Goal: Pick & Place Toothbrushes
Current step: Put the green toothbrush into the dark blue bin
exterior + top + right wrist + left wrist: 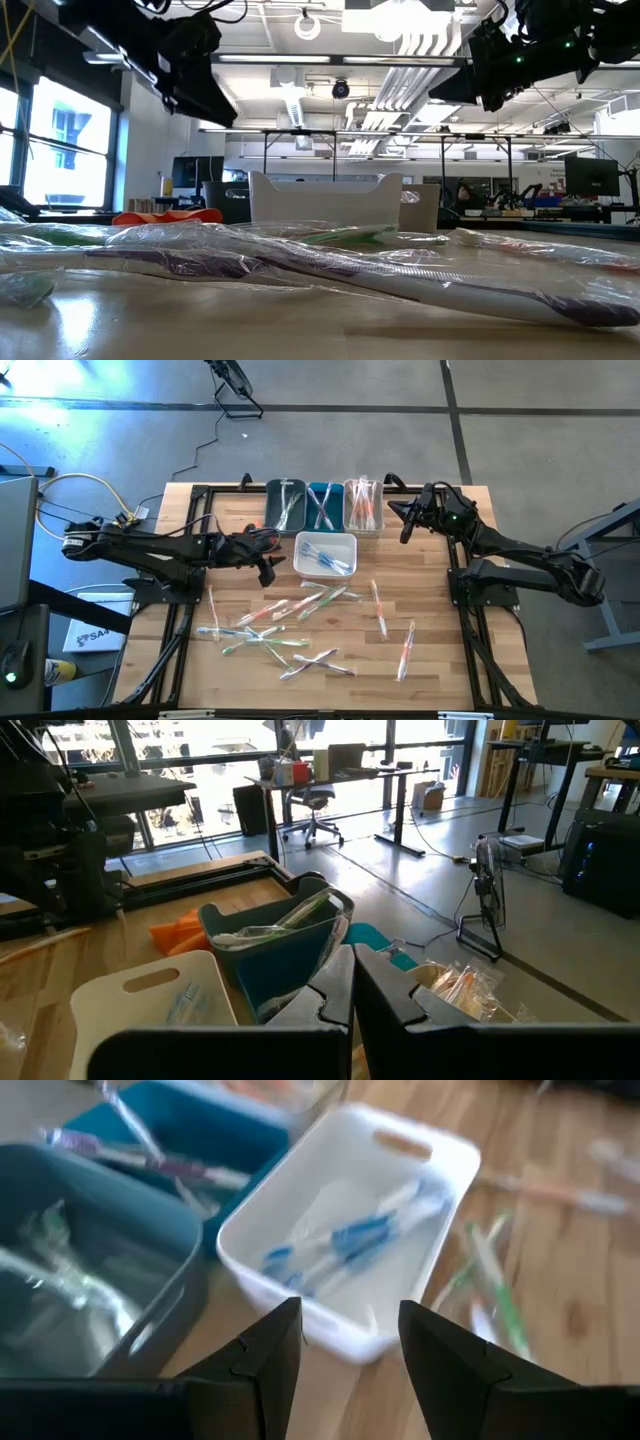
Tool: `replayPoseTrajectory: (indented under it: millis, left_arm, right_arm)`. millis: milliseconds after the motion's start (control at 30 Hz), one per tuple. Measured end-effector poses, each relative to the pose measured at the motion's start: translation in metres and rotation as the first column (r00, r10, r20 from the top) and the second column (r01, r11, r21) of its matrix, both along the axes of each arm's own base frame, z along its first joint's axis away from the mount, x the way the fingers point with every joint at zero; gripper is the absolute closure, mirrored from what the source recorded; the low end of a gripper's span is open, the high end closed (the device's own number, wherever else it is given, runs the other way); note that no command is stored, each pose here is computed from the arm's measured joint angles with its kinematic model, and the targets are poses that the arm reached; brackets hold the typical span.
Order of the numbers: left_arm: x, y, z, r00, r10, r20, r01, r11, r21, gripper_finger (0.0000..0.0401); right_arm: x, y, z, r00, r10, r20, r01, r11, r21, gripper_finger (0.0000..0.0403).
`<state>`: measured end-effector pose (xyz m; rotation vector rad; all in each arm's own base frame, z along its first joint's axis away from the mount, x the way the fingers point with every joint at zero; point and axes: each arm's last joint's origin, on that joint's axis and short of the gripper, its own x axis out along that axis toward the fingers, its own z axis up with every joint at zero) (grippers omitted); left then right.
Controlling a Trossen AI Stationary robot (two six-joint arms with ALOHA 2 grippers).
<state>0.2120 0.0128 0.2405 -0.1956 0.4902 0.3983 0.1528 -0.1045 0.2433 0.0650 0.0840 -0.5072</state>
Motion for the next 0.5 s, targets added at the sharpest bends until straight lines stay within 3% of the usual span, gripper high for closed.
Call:
replayPoseTrajectory:
  millis: [167, 500]
  left_arm:
    - [0.003, 0.000, 0.018, 0.997, 0.007, -0.071, -0.007, 1.000, -0.005, 0.0235]
    - [0.003, 0.000, 0.010, 0.978, -0.007, -0.208, 0.009, 1.000, 0.012, 0.0235]
  right_arm:
    - [0.000, 0.000, 0.000, 1.000, -0.001, -0.004, 0.001, 1.000, 0.002, 0.0401]
    - [0.000, 0.000, -0.002, 1.000, -0.004, -0.021, 0.005, 1.000, 0.013, 0.0401]
